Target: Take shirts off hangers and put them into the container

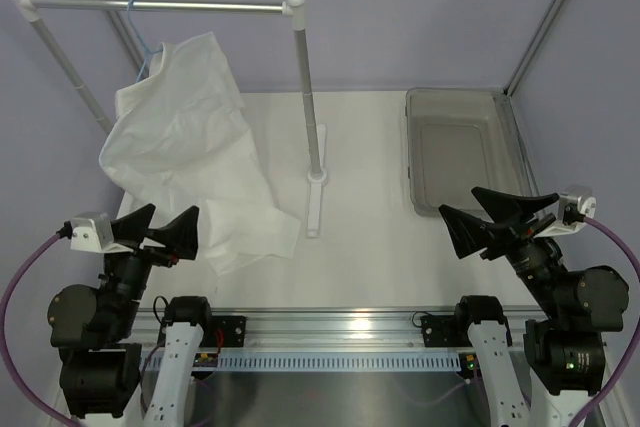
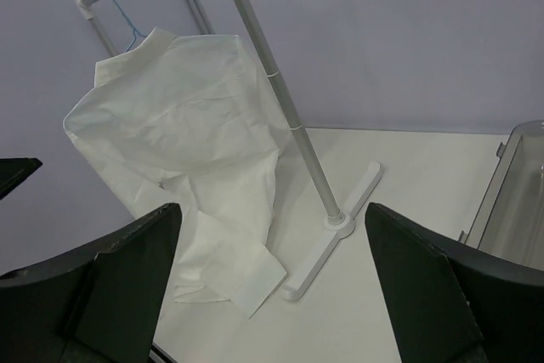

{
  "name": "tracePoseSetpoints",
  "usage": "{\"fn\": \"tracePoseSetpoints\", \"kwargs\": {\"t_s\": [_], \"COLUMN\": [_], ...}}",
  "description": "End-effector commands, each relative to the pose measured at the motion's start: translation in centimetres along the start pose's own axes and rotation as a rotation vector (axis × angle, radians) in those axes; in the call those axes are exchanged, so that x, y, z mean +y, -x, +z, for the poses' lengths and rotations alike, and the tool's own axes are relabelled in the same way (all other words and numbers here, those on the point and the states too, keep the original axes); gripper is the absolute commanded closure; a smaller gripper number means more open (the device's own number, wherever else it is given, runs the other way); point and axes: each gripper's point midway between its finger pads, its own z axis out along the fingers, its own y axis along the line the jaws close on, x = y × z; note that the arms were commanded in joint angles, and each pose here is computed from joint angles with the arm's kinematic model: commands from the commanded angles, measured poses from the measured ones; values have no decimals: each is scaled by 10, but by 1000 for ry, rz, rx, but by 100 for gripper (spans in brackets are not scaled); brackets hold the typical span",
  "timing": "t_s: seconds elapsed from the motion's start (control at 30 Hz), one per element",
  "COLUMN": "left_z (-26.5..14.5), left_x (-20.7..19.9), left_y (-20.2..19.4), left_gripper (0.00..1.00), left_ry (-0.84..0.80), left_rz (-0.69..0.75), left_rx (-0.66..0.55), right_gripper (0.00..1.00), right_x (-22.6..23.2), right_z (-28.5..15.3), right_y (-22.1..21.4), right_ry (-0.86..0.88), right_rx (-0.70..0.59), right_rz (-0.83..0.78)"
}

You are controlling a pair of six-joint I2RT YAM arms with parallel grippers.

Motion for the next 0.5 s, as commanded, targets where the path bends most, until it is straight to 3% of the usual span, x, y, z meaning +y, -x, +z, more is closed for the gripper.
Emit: {"fn": "tracePoseSetpoints", "kwargs": {"t_s": [0.0,0.17,0.3,0.47], "left_z": [2,9,23,72], "left_x": [2,1,17,13], "left_y": [2,22,51,74], "left_gripper": [2,4,4,5], "left_ry": [6,23,146,115], "left_rz": [-6,-17,17,72], "left_rx": [-31,-68,-53,25], "right_gripper": [1,0,0,1], "right_x": [-1,1,-1,-5], "right_z": [-3,-1,2,10], "right_y": [-4,-4,-5,-13], "right_ry": [-7,3,9,17], "right_rx": [5,18,15,53], "right_rz": [4,14,23,50]}}
